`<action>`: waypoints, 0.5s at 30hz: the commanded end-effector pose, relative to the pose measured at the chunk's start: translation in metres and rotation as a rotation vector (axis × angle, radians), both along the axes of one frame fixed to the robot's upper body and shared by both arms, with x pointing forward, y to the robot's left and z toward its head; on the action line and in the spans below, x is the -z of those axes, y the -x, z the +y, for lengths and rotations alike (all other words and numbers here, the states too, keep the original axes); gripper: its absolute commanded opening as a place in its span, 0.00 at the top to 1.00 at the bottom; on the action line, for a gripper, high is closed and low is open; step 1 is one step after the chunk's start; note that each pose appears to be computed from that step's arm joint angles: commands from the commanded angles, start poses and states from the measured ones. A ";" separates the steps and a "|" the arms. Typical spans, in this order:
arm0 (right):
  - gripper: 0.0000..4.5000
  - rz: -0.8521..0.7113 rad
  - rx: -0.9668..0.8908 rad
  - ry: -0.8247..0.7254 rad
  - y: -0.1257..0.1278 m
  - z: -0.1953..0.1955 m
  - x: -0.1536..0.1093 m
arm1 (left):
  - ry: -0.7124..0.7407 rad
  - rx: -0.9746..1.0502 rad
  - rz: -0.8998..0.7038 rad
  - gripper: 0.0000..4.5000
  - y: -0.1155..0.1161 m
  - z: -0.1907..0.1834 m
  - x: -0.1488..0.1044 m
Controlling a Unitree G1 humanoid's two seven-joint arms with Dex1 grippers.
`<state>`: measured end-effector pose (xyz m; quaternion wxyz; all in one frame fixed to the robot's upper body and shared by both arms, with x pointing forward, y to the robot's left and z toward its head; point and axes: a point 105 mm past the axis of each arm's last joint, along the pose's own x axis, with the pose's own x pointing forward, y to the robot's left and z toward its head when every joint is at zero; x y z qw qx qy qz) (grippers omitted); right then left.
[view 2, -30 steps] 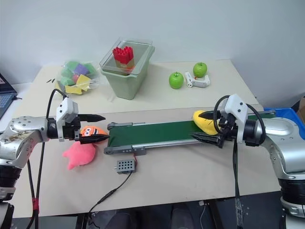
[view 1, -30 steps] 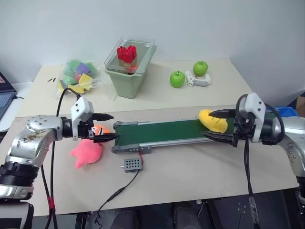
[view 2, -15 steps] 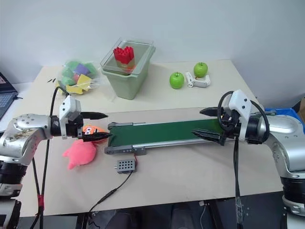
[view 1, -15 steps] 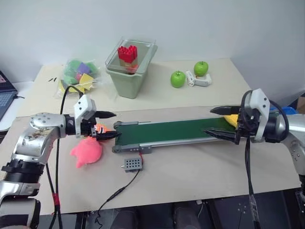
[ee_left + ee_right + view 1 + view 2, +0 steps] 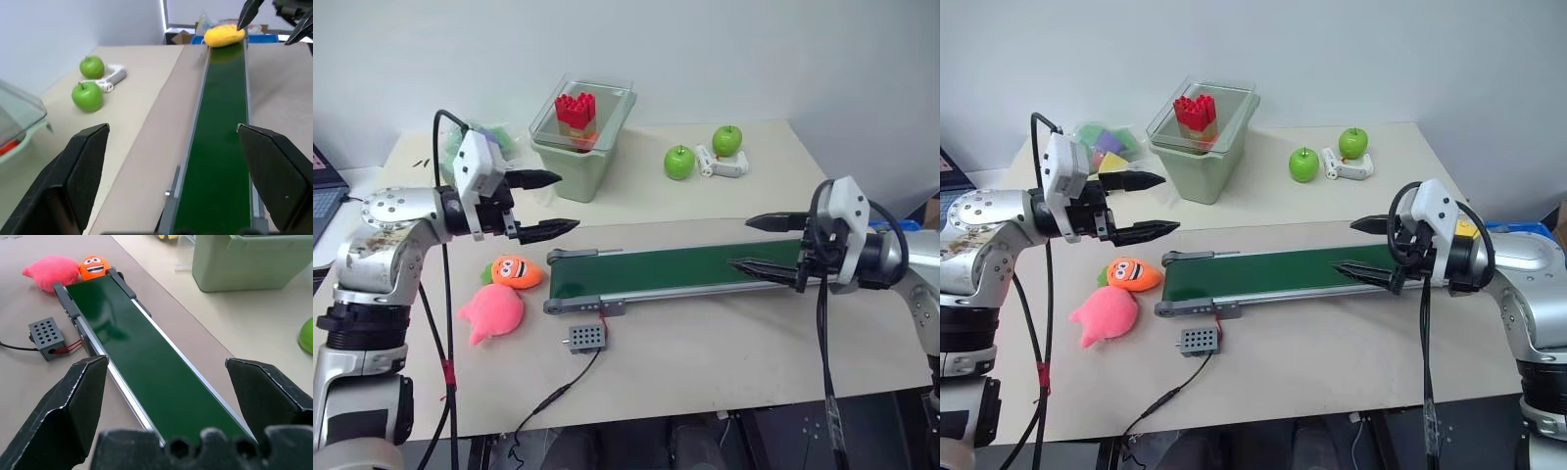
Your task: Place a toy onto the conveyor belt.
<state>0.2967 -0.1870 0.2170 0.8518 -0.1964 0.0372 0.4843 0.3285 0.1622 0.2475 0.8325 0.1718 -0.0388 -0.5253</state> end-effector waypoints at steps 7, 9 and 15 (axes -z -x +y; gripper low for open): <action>0.00 -0.054 -0.012 -0.006 -0.001 0.002 -0.014 | 0.044 0.069 -0.062 0.01 0.011 -0.015 -0.028; 0.00 -0.055 -0.012 -0.006 -0.001 0.002 -0.014 | 0.035 0.074 -0.073 0.01 0.011 -0.016 -0.029; 0.00 -0.055 -0.010 -0.004 -0.001 0.001 -0.014 | 0.030 0.093 -0.079 0.01 0.012 -0.019 -0.029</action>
